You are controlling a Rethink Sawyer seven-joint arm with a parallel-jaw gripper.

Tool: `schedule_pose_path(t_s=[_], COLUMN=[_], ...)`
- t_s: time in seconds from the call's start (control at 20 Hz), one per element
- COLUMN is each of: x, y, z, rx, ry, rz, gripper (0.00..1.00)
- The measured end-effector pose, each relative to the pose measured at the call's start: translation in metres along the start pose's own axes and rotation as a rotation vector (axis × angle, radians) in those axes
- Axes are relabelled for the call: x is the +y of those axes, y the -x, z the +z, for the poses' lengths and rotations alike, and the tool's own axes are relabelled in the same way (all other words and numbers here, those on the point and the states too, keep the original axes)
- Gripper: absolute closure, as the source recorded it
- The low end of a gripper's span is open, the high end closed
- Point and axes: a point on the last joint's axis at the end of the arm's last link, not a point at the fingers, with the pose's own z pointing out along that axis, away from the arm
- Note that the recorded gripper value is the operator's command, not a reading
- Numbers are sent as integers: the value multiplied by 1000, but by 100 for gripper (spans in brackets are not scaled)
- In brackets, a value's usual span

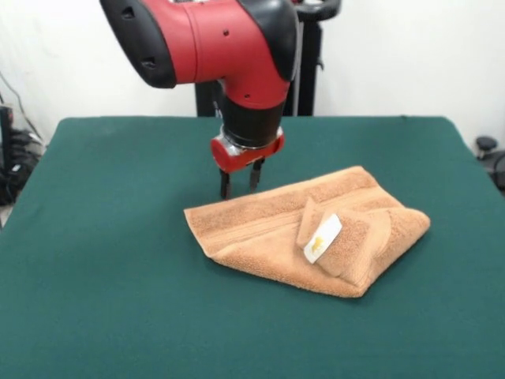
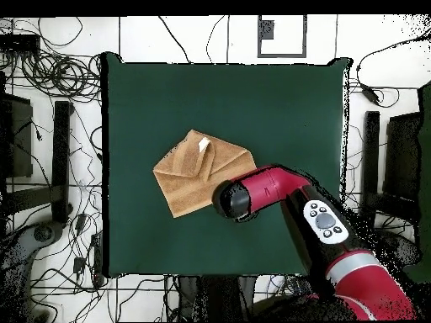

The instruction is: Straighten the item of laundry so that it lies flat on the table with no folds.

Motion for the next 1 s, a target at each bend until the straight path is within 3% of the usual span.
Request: schedule_pose_path(t_s=[0.2,0.45,0.7,1.0], x=[9,13,17,27], y=[-5,1,22,54], z=[-1,-24,-47,-64], rx=[10,9,-25,-92], ry=[9,17,33,43], rz=[-13,-1,10,-19], gripper=[0,0,0,0])
